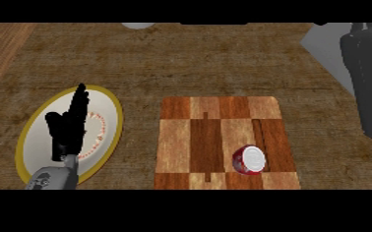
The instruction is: Pick the squash from the cutting board and place it in the cardboard box
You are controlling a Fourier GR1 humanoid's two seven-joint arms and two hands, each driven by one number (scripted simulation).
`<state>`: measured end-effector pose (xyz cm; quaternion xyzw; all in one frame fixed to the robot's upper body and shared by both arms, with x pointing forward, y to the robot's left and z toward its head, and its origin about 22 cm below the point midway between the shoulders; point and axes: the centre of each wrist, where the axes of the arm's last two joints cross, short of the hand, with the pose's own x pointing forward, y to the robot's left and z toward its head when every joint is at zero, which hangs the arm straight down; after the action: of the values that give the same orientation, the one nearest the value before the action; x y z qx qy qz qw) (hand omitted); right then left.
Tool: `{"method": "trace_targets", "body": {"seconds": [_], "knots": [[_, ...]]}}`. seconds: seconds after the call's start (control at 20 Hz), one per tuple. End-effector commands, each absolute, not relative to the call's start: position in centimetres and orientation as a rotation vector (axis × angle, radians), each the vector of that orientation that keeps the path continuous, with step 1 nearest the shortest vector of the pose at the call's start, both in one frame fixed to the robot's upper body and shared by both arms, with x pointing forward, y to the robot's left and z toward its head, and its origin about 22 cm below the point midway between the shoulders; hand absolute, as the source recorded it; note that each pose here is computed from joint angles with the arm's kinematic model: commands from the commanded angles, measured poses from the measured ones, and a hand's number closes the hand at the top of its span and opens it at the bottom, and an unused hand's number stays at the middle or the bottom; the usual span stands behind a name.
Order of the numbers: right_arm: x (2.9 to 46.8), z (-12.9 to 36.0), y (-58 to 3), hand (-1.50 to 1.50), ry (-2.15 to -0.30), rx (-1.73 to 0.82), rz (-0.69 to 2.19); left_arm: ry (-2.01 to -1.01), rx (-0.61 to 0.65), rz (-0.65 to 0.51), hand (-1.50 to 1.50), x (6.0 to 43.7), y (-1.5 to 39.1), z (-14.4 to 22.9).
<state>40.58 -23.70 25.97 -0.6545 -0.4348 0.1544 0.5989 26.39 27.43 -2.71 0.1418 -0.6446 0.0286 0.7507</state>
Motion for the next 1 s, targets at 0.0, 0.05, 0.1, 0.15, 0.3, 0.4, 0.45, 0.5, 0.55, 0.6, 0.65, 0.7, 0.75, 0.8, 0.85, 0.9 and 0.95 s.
{"method": "trace_targets", "body": {"seconds": [0.0,0.05,0.1,0.15,0.3,0.4,0.45,0.5,0.55,0.6,0.65,0.7,0.75,0.8,0.85,0.9,0.95], "knots": [[41.2,25.3,-28.6,1.50,-1.014,-1.525,0.326,-1.368,0.311,0.061,0.00,26.3,28.1,-2.8],[41.6,25.8,-29.5,1.50,-1.016,-1.523,0.292,-1.395,0.289,0.044,0.00,25.2,26.0,-2.5],[41.8,26.8,-29.8,1.50,-1.017,-1.517,0.293,-1.384,0.304,0.055,0.00,25.8,27.3,-4.9],[41.7,24.5,-31.4,1.50,-1.035,-1.502,0.279,-1.397,0.291,0.039,0.00,26.1,28.2,-2.8],[42.1,22.8,-35.1,1.50,-1.049,-1.476,0.257,-1.401,0.305,0.049,0.00,25.5,27.6,-3.4],[42.8,21.8,-35.5,1.50,-1.011,-1.501,0.318,-1.390,0.287,0.040,0.00,27.8,27.5,-1.8],[42.5,21.7,-38.1,1.50,-1.016,-1.501,0.254,-1.409,0.265,0.038,0.00,26.6,26.2,-3.1],[42.4,20.2,-38.4,1.50,-1.008,-1.493,0.282,-1.415,0.287,0.030,0.00,27.0,26.7,-1.4],[42.6,18.9,-38.3,1.50,-1.029,-1.476,0.270,-1.401,0.277,0.051,0.00,26.6,26.5,-3.1],[42.6,19.8,-39.4,1.50,-1.023,-1.505,0.264,-1.404,0.282,0.029,0.00,26.7,26.8,-3.0],[42.0,19.7,-41.0,1.50,-0.961,-1.530,0.312,-1.402,0.277,0.038,0.00,27.2,26.4,-2.0],[41.1,16.8,-41.9,1.50,-0.911,-1.584,0.349,-1.407,0.302,0.028,0.00,26.2,27.5,-2.6],[41.3,17.5,-42.3,1.50,-0.904,-1.545,0.307,-1.417,0.261,0.033,0.00,26.3,26.5,-3.5],[41.6,16.8,-41.9,1.50,-0.942,-1.510,0.191,-1.424,0.271,0.020,0.00,26.9,25.9,-2.8],[41.5,16.3,-42.0,1.50,-0.939,-1.471,0.175,-1.433,0.281,0.035,0.00,27.1,25.6,-2.1],[41.4,16.5,-42.6,1.50,-0.909,-1.443,0.173,-1.418,0.282,0.021,0.00,27.1,25.2,-2.3],[40.7,16.8,-44.0,-1.50,-0.891,-1.417,0.126,-1.412,0.272,0.014,0.00,25.6,26.1,-2.8]]}}
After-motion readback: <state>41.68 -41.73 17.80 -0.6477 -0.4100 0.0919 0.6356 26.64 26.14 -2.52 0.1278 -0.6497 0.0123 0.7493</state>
